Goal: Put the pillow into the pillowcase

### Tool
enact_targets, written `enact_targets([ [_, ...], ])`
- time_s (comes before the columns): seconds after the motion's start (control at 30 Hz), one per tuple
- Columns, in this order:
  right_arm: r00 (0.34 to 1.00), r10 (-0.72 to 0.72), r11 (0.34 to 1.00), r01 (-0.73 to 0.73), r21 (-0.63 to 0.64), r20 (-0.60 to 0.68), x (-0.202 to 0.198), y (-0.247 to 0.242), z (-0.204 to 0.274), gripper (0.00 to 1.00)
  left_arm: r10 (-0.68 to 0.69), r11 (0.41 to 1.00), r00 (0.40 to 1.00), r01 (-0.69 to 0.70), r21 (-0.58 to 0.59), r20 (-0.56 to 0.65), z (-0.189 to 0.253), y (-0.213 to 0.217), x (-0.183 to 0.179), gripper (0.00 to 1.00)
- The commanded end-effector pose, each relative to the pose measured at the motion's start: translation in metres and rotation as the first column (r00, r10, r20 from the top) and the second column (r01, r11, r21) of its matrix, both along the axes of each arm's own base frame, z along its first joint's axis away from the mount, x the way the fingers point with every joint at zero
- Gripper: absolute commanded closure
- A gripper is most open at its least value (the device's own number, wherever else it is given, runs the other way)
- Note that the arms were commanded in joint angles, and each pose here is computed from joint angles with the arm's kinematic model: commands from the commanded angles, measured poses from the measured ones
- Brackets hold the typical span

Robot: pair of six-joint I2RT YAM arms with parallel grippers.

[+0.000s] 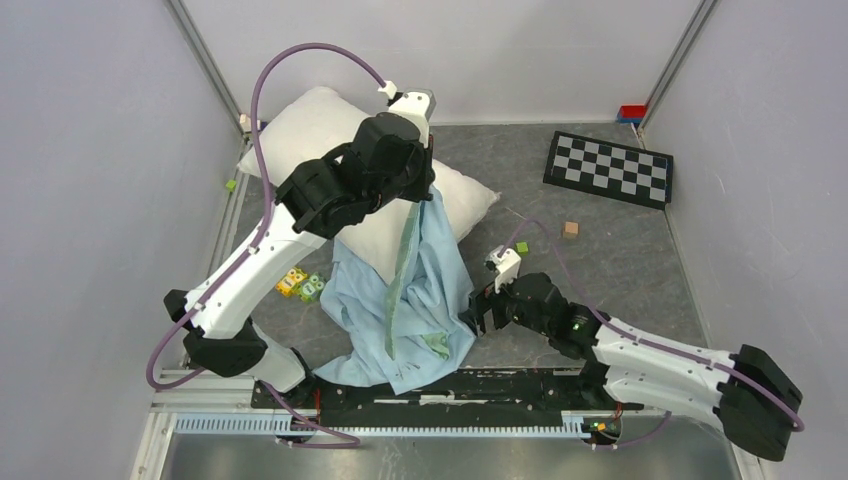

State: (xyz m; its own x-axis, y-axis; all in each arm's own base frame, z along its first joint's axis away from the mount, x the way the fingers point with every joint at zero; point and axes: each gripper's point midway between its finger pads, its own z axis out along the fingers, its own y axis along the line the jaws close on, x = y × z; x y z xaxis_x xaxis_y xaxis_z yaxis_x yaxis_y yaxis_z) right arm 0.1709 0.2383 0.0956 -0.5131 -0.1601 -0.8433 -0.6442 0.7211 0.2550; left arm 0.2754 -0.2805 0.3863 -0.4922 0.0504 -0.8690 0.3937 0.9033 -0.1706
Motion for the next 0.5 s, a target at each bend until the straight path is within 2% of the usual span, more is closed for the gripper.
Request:
enact_targets([
  [0.0,0.999,0.032,0.991,-0.033,0.127,0.013,0.003,0.026,0.004,0.06,-0.012,0.999,0.997,0.015,-0.033,0.081,0.028,0.002,0.004,0.97],
  [0.07,1.000,0.006,0.992,-0.008,0.128,0.017,0.009,0.028,0.005,0.21,-0.012,0.999,0.996,0.016,-0.040,0.090,0.033,0.004,0.002,0.98],
  [0.13,0.999,-0.032,0.993,0.028,0.117,0.035,0.018,0.027,0.016,0.53,-0.013,0.999,0.994,0.018,-0.048,0.104,0.040,0.007,0.000,0.98],
  [0.17,0.996,-0.068,0.993,0.063,0.105,0.051,0.025,0.024,0.023,0.74,-0.015,0.998,0.994,0.021,-0.052,0.112,0.043,0.009,-0.001,0.98],
  [0.2,0.990,-0.119,0.991,0.113,0.077,0.074,0.035,0.018,0.034,0.90,-0.017,0.998,0.992,0.024,-0.059,0.126,0.049,0.011,-0.002,0.98],
  [0.23,0.983,-0.161,0.986,0.157,0.048,0.093,0.042,0.012,0.046,0.99,-0.020,0.998,0.990,0.029,-0.061,0.136,0.054,0.012,-0.003,0.98],
  [0.33,0.939,-0.287,0.955,0.296,-0.019,0.189,0.063,-0.015,0.100,1.00,-0.034,0.995,0.981,0.050,-0.084,0.189,0.076,0.018,-0.008,0.98],
  [0.47,0.862,-0.394,0.908,0.419,-0.012,0.318,0.075,-0.049,0.189,1.00,0.001,0.989,0.958,0.041,-0.141,0.286,0.118,0.032,-0.011,0.98],
])
